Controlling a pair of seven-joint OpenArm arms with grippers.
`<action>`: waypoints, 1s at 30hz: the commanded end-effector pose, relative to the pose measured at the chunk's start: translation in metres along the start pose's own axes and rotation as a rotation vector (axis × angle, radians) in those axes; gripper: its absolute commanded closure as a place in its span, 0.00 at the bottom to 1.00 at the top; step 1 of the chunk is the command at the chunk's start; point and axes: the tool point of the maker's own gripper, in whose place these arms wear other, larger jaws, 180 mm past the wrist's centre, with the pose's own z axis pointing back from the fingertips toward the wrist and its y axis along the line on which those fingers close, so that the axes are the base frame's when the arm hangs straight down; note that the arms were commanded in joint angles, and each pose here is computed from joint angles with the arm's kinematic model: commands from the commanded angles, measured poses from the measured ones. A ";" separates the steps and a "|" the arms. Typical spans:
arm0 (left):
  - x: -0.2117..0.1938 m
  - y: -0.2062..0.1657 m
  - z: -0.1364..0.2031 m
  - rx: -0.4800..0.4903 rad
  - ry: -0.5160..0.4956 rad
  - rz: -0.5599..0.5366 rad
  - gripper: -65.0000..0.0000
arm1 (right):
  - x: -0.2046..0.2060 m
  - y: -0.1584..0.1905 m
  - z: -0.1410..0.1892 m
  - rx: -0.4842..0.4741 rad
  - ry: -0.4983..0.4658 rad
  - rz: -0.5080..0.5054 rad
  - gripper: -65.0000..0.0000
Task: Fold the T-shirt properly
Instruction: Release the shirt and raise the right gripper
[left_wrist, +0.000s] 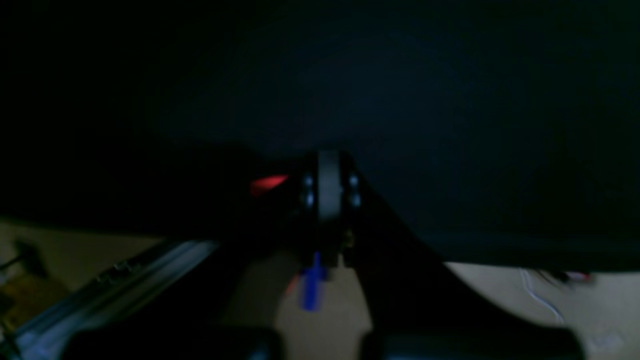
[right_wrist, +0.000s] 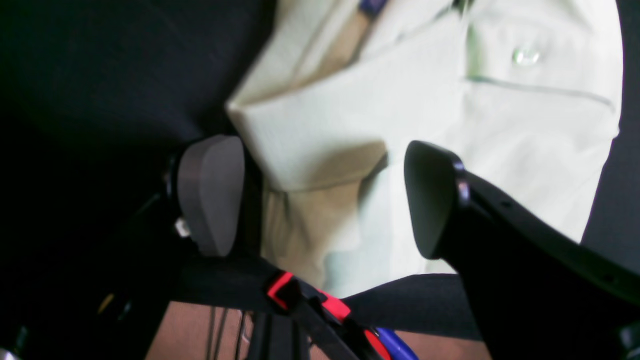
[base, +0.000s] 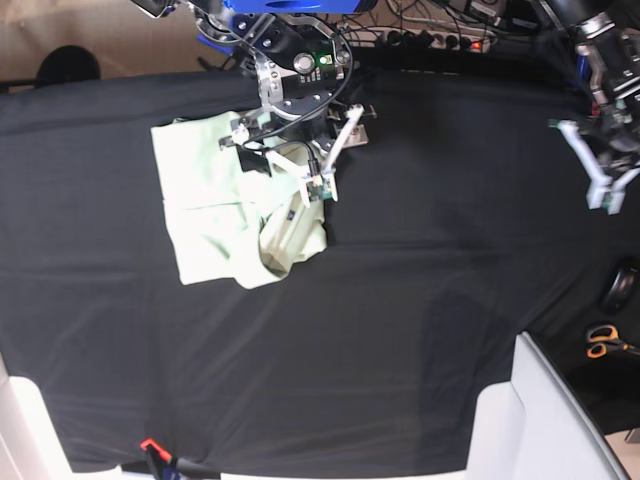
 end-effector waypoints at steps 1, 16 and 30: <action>0.008 0.015 0.008 0.047 0.017 -0.002 0.88 | 0.020 0.001 0.006 0.004 -0.062 -0.024 0.26; 0.076 -0.103 0.019 -0.553 -0.202 0.191 0.07 | 0.055 -0.105 -0.010 -0.155 -0.097 -0.186 0.19; 0.112 -0.240 0.018 -0.870 -0.136 0.032 0.06 | 0.077 -0.199 0.003 -0.182 -0.188 -0.184 0.19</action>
